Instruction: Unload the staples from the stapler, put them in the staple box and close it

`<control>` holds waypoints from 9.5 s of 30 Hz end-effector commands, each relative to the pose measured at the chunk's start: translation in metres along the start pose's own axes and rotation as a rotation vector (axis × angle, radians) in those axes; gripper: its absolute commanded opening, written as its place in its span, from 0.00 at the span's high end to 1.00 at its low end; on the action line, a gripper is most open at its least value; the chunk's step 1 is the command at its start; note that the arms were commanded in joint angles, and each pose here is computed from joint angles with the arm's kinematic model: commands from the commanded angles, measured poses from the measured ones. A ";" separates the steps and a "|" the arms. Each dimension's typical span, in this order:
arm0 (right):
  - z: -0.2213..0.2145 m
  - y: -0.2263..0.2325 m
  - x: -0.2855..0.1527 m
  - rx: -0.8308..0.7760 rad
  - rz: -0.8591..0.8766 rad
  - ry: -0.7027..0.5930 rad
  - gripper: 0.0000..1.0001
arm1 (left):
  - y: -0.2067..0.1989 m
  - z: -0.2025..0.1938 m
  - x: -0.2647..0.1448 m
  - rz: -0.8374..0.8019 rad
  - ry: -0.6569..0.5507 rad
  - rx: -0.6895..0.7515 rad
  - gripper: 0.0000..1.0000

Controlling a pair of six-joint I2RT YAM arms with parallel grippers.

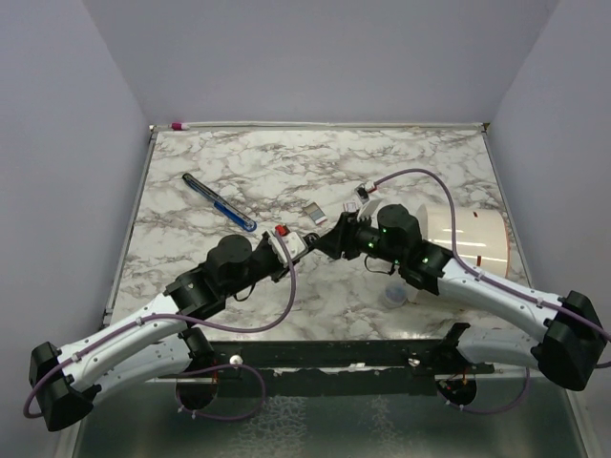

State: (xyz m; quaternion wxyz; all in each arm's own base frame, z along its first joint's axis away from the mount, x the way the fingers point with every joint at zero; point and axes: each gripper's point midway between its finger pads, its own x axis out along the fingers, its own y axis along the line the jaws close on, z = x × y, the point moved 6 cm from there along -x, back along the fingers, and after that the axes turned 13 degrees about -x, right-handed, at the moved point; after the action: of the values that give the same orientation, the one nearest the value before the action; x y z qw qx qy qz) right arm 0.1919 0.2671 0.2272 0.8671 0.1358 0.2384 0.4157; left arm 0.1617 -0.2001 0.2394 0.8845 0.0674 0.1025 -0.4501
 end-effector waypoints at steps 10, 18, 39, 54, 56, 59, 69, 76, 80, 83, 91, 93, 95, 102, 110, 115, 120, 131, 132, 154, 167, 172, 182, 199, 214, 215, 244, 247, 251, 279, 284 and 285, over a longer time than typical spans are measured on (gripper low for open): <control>-0.002 0.003 0.014 0.112 0.121 -0.080 0.59 | -0.008 0.056 -0.002 -0.051 -0.267 -0.120 1.00; 0.006 0.005 0.027 0.165 0.170 -0.167 0.62 | -0.018 0.059 0.004 -0.121 -0.317 -0.208 1.00; 0.019 -0.058 0.013 0.498 -0.503 -0.212 0.99 | 0.035 0.028 -0.012 0.370 -0.538 -0.603 1.00; 0.071 -0.080 0.006 0.434 -0.523 -0.350 0.99 | 0.047 -0.041 -0.021 0.642 -0.403 -0.874 1.00; 0.073 -0.080 0.009 0.406 -0.505 -0.353 0.99 | 0.046 -0.050 -0.018 0.654 -0.376 -0.901 1.00; 0.075 -0.081 0.011 0.380 -0.475 -0.356 0.99 | 0.043 -0.065 -0.012 0.673 -0.319 -0.936 1.00; 0.088 -0.077 0.020 0.342 -0.418 -0.327 0.99 | 0.035 -0.112 -0.005 0.786 -0.184 -1.134 1.00; 0.075 -0.080 0.031 0.344 -0.429 -0.228 0.99 | 0.031 -0.136 0.002 0.872 -0.069 -1.167 1.00; 0.078 -0.080 0.033 0.338 -0.425 -0.228 0.99 | 0.028 -0.150 0.001 0.913 -0.020 -1.201 1.00; 0.081 -0.082 0.038 0.333 -0.455 -0.207 0.99 | 0.025 -0.157 0.002 0.919 0.001 -1.245 1.00; 0.079 -0.082 0.040 0.331 -0.462 -0.160 0.99 | 0.014 -0.189 0.004 0.941 0.078 -1.406 1.00; 0.082 -0.078 0.040 0.302 -0.425 -0.170 0.99 | 0.013 -0.191 0.004 0.909 0.067 -1.423 1.00; 0.082 -0.078 0.039 0.289 -0.415 -0.176 0.99 | 0.013 -0.187 0.005 0.877 0.043 -1.424 1.00; 0.094 -0.068 0.028 0.408 -0.325 -0.262 0.99 | 0.009 -0.180 0.002 0.707 -0.137 -1.590 1.00; 0.103 -0.056 0.011 0.579 -0.219 -0.379 0.99 | 0.019 -0.148 -0.006 0.593 -0.371 -1.660 1.00; 0.108 -0.046 0.001 0.633 -0.130 -0.425 0.99 | 0.022 -0.120 -0.008 0.482 -0.498 -1.700 1.00; 0.118 -0.040 -0.003 0.598 -0.095 -0.452 0.99 | 0.023 -0.106 -0.008 0.429 -0.552 -1.701 0.98; 0.119 -0.059 0.005 0.083 -0.204 -0.446 0.99 | 0.007 -0.074 -0.011 0.296 -0.399 -1.358 0.48; 0.122 -0.059 0.004 0.040 -0.204 -0.456 0.99 | 0.006 -0.071 -0.012 0.288 -0.377 -1.322 0.41; 0.173 -0.030 0.019 -0.399 0.181 -0.583 0.99 | 0.036 -0.042 0.042 -0.016 -0.019 -1.063 0.04; 0.174 -0.040 0.056 -0.574 0.300 -0.615 0.99 | 0.101 -0.065 0.053 0.165 -0.007 -1.189 0.12; 0.167 -0.046 0.070 -0.672 0.340 -0.629 0.99 | 0.123 -0.072 0.057 0.130 -0.059 -1.266 0.13; 0.148 -0.059 0.101 -0.996 0.451 -0.593 0.99 | 0.133 -0.074 0.058 0.084 -0.066 -1.289 0.15; 0.140 -0.051 0.100 -1.036 0.571 -0.602 0.99 | 0.163 -0.114 0.076 0.320 0.071 -1.278 0.33; 0.146 -0.044 0.088 -0.885 0.543 -0.607 0.99 | 0.166 -0.105 0.075 0.302 0.103 -1.200 0.31; 0.147 -0.044 0.087 -0.868 0.530 -0.609 0.99 | 0.165 -0.102 0.073 0.299 0.099 -1.185 0.29; 0.106 -0.049 0.106 0.182 0.311 -0.254 0.99 | 0.114 -0.058 -0.004 0.328 0.029 -1.134 0.26; 0.099 -0.048 0.114 0.231 0.298 -0.230 0.99 | 0.110 -0.056 -0.009 0.336 0.023 -1.128 0.25; 0.087 -0.046 0.120 0.262 0.266 -0.215 0.99 | 0.109 -0.046 -0.016 0.341 0.001 -1.106 0.24; 0.058 -0.004 0.158 0.290 0.229 -0.183 0.99 | 0.115 0.037 -0.073 0.507 -0.123 -0.822 0.09; 0.048 0.009 0.170 0.291 0.230 -0.177 0.99 | 0.116 0.052 -0.085 0.536 -0.163 -0.778 0.08; 0.045 0.012 0.173 0.292 0.225 -0.178 0.99 | 0.115 0.056 -0.087 0.540 -0.169 -0.770 0.08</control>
State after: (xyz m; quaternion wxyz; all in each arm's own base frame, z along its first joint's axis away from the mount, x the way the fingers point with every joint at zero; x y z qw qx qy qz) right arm 0.3015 0.3881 0.1951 0.8066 0.2940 0.2405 0.4528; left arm 0.2158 -0.0859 0.2996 0.9206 -0.2976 0.1985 -0.1565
